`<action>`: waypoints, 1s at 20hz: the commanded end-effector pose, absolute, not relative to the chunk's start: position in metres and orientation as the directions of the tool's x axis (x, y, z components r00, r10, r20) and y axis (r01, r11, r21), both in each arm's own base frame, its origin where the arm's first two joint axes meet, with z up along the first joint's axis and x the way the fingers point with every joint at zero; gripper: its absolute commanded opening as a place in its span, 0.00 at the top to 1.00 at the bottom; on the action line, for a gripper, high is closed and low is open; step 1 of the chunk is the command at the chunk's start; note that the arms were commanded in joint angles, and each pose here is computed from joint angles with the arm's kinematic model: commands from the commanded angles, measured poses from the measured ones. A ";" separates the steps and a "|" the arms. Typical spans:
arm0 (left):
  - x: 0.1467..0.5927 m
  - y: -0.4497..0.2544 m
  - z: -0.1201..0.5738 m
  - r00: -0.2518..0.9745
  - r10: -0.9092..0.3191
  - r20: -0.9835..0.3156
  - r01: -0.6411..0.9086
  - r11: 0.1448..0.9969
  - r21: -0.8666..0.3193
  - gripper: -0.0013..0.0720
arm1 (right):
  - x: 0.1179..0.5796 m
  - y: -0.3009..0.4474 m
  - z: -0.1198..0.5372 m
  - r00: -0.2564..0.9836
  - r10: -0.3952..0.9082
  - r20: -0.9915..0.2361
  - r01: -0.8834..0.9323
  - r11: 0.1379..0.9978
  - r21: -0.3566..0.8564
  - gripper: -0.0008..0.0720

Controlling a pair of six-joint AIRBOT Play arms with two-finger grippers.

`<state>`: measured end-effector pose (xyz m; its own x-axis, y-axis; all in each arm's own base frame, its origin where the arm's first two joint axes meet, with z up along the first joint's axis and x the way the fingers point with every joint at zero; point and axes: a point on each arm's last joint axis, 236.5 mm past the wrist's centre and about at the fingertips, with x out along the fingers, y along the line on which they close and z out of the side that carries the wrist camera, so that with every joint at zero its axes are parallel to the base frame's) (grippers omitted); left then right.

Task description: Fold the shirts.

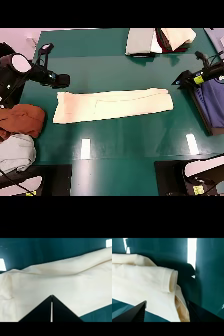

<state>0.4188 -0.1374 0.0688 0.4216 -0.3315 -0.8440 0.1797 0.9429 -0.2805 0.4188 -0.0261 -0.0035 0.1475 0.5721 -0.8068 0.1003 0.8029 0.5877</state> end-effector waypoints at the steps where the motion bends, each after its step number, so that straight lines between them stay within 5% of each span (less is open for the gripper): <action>1: 0.408 -0.168 0.071 0.397 -0.371 -0.839 0.246 0.924 -0.292 0.95 | 0.401 -0.017 -0.036 0.068 0.615 -0.785 0.139 0.774 0.618 0.17; 8: 0.398 -0.233 0.076 0.409 -0.441 -0.799 0.369 0.881 -0.297 0.95 | 0.385 0.011 -0.092 0.044 0.597 -0.801 0.178 0.784 0.595 0.18; 11: 0.394 -0.253 0.060 0.376 -0.449 -0.810 0.378 0.873 -0.309 0.95 | 0.392 0.024 -0.091 0.044 0.588 -0.807 0.105 0.801 0.589 0.60; 12: 0.394 -0.261 0.051 0.363 -0.456 -0.813 0.383 0.868 -0.316 0.95 | 0.395 0.029 -0.086 0.045 0.586 -0.809 0.057 0.807 0.588 0.87; 13: 0.396 -0.272 0.042 0.354 -0.469 -0.809 0.382 0.862 -0.333 0.95 | 0.400 0.032 -0.080 0.052 0.582 -0.811 0.021 0.812 0.584 0.96; 20: 0.421 -0.333 -0.026 0.302 -0.536 -0.789 0.336 0.834 -0.438 0.95 | 0.441 0.058 0.062 0.312 0.593 -0.742 -0.186 0.804 0.565 0.97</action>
